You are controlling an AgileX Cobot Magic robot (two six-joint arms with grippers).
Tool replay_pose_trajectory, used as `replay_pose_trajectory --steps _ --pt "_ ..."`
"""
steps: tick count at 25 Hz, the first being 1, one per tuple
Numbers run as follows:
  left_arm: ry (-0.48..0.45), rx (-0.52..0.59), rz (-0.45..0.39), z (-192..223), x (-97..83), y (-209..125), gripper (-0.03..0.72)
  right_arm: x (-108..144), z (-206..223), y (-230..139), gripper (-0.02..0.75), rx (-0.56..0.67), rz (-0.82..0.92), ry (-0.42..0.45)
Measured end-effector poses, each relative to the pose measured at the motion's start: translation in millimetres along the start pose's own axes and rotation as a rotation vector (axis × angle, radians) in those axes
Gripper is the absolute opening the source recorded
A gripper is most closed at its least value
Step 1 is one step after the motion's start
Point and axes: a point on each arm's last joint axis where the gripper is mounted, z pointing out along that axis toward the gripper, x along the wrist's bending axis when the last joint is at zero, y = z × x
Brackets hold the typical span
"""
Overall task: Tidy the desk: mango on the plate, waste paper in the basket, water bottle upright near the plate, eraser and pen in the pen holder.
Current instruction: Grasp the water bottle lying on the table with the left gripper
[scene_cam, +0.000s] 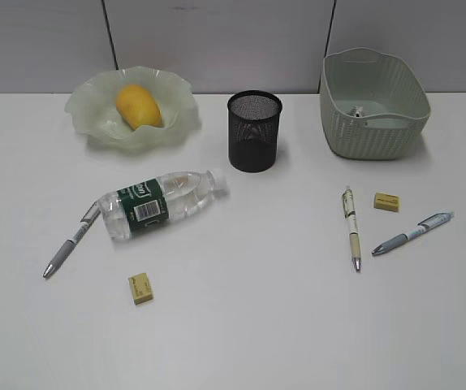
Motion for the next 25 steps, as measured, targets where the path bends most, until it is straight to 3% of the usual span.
replay_pose_trajectory --steps 9,14,19,25 --pt "-0.001 -0.003 -0.001 0.0 -0.1 0.6 0.531 0.2 1.8 0.2 0.51 -0.011 -0.001 0.002" --pt "0.0 -0.053 -0.002 5.9 0.3 23.5 0.531 0.3 1.8 0.2 0.51 -0.011 -0.001 0.002" --pt "-0.019 -0.091 -0.026 33.9 -0.8 52.7 0.531 0.2 1.8 0.3 0.51 -0.011 -0.001 0.002" --pt "-0.071 -0.024 -0.119 83.1 -4.5 74.1 0.538 0.2 1.8 0.3 0.51 -0.012 -0.002 0.001"
